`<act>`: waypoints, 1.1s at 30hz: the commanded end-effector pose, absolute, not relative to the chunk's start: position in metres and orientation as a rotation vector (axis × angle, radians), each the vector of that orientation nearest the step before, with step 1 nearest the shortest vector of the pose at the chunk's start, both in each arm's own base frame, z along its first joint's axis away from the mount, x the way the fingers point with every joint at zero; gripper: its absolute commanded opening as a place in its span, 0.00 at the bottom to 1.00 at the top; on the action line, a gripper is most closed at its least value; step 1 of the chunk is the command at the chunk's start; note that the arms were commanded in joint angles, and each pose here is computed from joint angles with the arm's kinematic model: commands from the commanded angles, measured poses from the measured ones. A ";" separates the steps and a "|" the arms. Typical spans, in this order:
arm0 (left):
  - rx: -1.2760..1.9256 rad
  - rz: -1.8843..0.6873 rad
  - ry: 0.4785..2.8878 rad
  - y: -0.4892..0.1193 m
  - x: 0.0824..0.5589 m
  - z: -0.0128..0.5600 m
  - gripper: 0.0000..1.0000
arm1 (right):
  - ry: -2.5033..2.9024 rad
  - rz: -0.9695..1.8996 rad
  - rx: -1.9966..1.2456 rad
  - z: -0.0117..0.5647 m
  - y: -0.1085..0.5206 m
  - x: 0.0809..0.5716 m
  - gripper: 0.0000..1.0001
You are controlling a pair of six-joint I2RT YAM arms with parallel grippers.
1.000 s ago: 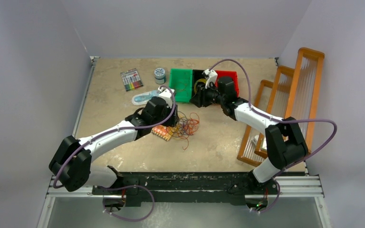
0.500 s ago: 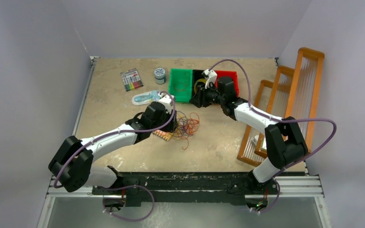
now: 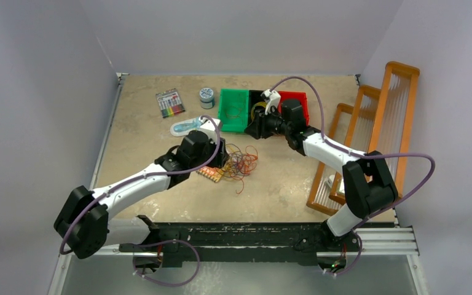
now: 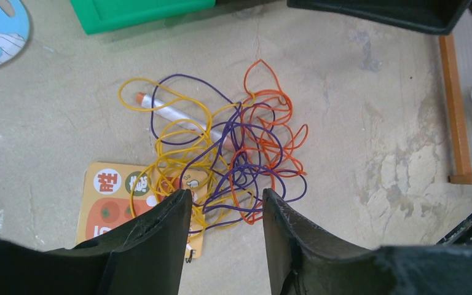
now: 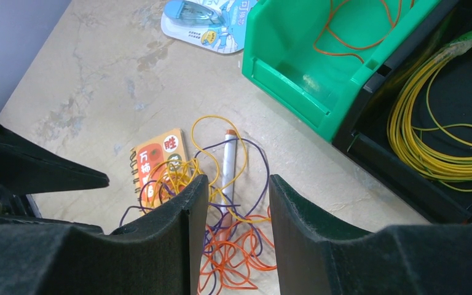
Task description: Untangle the cables
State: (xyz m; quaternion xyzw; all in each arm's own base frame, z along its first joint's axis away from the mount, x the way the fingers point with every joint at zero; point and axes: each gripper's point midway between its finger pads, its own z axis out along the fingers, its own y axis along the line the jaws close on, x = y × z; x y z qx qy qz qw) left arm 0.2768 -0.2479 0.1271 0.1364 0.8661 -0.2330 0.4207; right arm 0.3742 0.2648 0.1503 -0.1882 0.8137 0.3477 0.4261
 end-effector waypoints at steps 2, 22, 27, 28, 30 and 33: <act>0.296 -0.590 2.064 -0.246 0.286 0.168 0.46 | 1.913 0.903 -0.498 0.183 0.273 0.380 0.44; -0.085 -0.372 1.964 -0.191 0.312 0.198 0.48 | 1.649 0.845 -1.096 0.147 0.337 0.285 0.50; -0.116 -0.353 1.954 -0.184 0.312 0.198 0.47 | 1.626 0.840 -1.165 0.142 0.343 0.279 0.52; -0.122 -0.344 1.952 -0.182 0.312 0.197 0.47 | 1.628 0.843 -1.176 0.140 0.344 0.278 0.52; -0.137 -0.328 1.948 -0.178 0.312 0.197 0.48 | 1.632 0.851 -1.194 0.136 0.345 0.274 0.53; -0.156 -0.305 1.945 -0.173 0.312 0.197 0.48 | 1.659 0.851 -1.200 0.127 0.346 0.271 0.53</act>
